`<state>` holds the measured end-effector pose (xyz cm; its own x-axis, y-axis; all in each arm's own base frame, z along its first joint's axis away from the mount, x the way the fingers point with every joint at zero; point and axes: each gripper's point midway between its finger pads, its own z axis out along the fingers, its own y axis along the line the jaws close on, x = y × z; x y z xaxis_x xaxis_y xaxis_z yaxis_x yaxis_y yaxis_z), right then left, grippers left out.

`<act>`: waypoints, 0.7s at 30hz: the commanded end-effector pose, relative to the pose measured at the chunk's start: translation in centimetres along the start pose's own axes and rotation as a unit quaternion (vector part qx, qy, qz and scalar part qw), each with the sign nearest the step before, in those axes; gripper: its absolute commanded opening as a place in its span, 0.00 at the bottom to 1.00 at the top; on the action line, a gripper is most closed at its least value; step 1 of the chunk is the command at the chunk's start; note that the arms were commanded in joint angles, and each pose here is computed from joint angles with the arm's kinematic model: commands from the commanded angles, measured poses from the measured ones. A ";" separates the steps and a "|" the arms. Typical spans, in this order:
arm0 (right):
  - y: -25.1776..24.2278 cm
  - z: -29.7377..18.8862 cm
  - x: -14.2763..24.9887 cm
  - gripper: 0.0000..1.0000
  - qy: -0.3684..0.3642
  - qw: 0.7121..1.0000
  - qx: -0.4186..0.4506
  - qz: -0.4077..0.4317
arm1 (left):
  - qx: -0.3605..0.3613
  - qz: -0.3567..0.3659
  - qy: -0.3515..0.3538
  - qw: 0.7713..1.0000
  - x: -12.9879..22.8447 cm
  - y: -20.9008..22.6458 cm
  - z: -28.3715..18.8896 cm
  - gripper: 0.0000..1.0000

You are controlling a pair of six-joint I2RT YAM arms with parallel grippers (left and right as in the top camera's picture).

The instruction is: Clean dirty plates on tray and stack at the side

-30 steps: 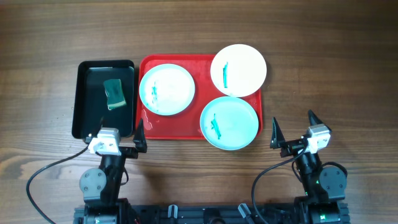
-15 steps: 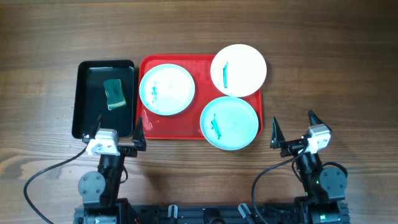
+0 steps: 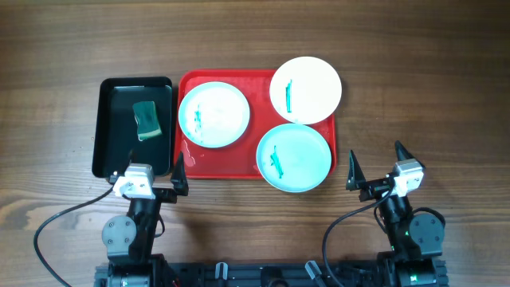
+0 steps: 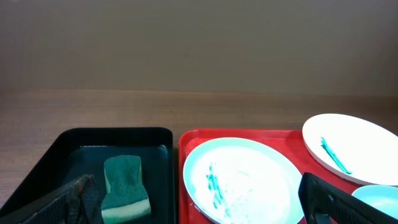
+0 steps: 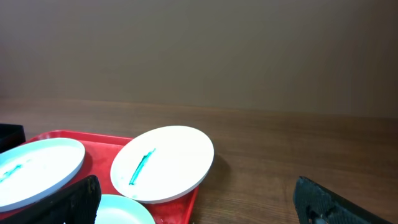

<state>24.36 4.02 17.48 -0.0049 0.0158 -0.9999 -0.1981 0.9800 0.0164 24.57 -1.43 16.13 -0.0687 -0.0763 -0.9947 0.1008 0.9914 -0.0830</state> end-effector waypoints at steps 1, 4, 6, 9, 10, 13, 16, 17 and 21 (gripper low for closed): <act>-0.3 0.0 -0.2 1.00 -0.004 1.000 0.009 -0.007 | 0.003 -0.005 0.001 1.000 0.2 -0.1 0.0 1.00; -0.3 0.0 -0.2 1.00 -0.004 1.000 0.009 -0.007 | 0.003 -0.005 0.001 1.000 0.2 -0.1 0.0 1.00; -0.3 0.0 -0.4 1.00 -0.009 1.000 0.009 -0.009 | 0.003 -0.005 0.001 1.000 0.2 -0.1 0.0 1.00; 0.1 -0.1 -1.1 1.00 -0.022 1.000 -0.003 -0.010 | 0.006 -0.003 -0.007 1.000 -0.2 -0.2 0.0 1.00; 0.6 -0.1 -1.2 1.00 -0.023 1.000 -0.019 -0.011 | 0.006 -0.002 -0.014 1.000 -0.6 -0.3 0.0 1.00; 2.2 -0.2 -2.1 1.00 -0.023 0.998 -0.065 -0.011 | 0.028 0.000 -0.026 0.999 -2.3 -1.2 -0.4 1.00; 3.0 -0.1 -3.6 1.00 -0.015 0.996 -0.089 -0.009 | 0.029 -0.003 -0.007 1.000 -3.9 -1.4 -0.9 1.00; 3.3 0.1 -4.4 1.00 -0.010 0.995 -0.097 -0.008 | 0.026 0.000 0.009 1.000 -4.7 -1.5 -1.2 1.00; 3.7 2.0 -7.3 1.00 0.042 0.993 -0.112 0.020 | 0.013 -0.010 0.065 0.998 -7.7 -1.4 -1.2 1.00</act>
<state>24.71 6.82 21.45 -0.0542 0.0090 -0.9985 -0.3545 0.9346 0.0277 23.62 -1.98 20.15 -0.1737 -0.0810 -0.9815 0.1205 0.9874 -0.1028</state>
